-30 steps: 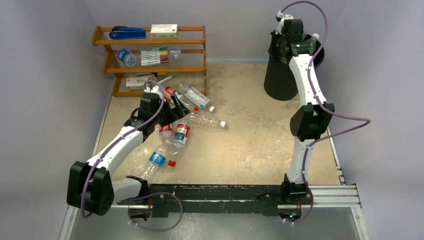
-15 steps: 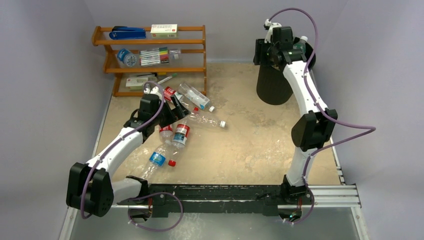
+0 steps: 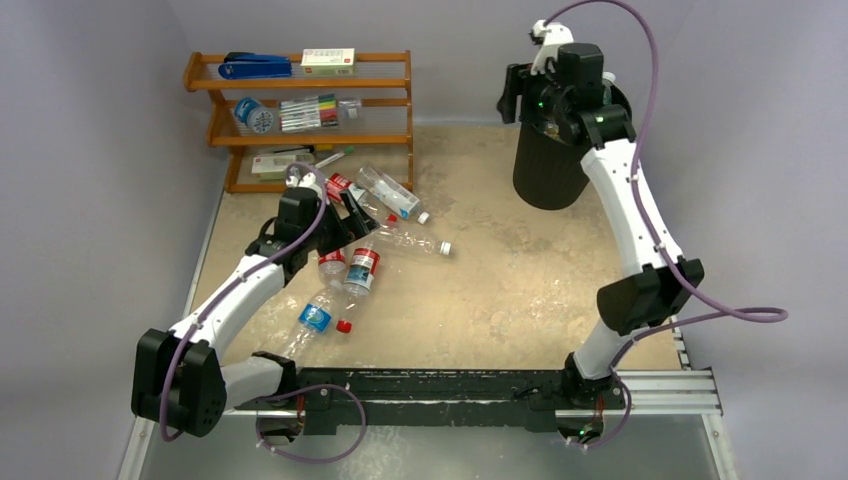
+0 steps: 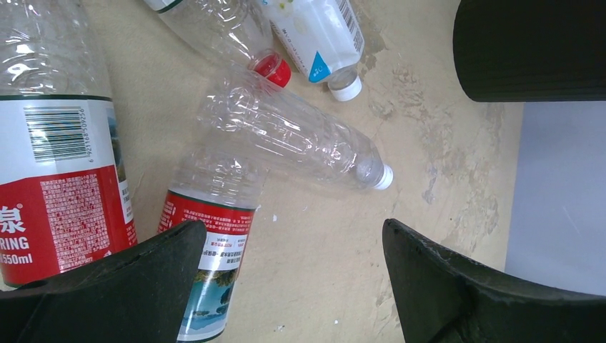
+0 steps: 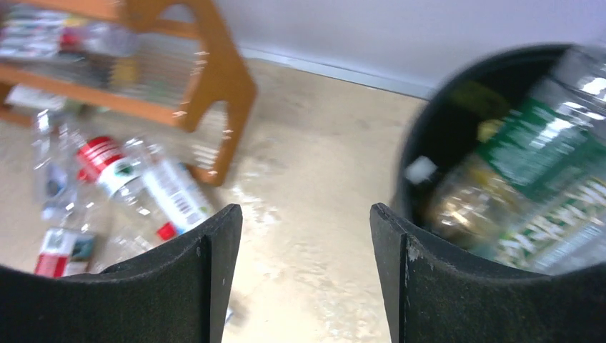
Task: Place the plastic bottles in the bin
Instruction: Move the trash bin to the center of the board, then pick up the plastic bottle at the center of the board.
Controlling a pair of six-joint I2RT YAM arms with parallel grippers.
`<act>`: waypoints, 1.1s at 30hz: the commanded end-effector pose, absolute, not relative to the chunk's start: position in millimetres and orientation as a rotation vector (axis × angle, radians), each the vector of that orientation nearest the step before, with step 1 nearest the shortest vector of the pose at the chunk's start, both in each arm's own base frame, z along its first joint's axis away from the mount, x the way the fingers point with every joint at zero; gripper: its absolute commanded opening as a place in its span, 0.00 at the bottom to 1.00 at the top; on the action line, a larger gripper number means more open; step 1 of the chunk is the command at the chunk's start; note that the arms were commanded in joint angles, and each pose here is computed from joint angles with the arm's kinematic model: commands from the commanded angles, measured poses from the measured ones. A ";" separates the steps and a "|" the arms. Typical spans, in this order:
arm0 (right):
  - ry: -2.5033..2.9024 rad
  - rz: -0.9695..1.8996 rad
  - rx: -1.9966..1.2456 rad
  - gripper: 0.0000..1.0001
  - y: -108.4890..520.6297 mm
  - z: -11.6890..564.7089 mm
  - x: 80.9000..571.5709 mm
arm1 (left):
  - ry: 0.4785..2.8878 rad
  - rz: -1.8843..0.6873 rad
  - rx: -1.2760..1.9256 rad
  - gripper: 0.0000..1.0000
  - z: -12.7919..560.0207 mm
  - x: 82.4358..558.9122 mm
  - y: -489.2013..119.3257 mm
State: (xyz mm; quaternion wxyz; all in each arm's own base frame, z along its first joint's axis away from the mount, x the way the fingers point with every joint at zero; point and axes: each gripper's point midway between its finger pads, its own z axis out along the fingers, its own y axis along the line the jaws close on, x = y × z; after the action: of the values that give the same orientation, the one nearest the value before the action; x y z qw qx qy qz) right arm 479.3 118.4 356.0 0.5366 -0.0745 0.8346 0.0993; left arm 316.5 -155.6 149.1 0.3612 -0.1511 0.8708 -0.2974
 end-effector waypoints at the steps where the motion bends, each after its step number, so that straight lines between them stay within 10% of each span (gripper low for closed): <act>1: 1.923 0.394 -0.425 0.68 193.8 360.9 448.7 | 2.176 -0.740 -0.352 0.95 177.6 330.6 -154.8; 12: 2.002 0.598 -0.751 0.64 333.4 245.8 399.4 | 2.202 -0.547 -0.415 0.95 180.0 331.4 -117.1; 33: 1.989 0.500 -0.832 0.70 381.7 130.4 457.9 | 2.226 -0.500 -0.523 0.95 159.6 321.5 -78.8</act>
State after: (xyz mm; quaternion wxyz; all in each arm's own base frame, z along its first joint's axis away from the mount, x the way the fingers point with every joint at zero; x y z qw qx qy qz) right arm 438.5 368.2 101.1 0.3893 -0.3278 0.8355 0.2073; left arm 315.8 -78.0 154.7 0.3764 -0.2166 0.8808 -0.1888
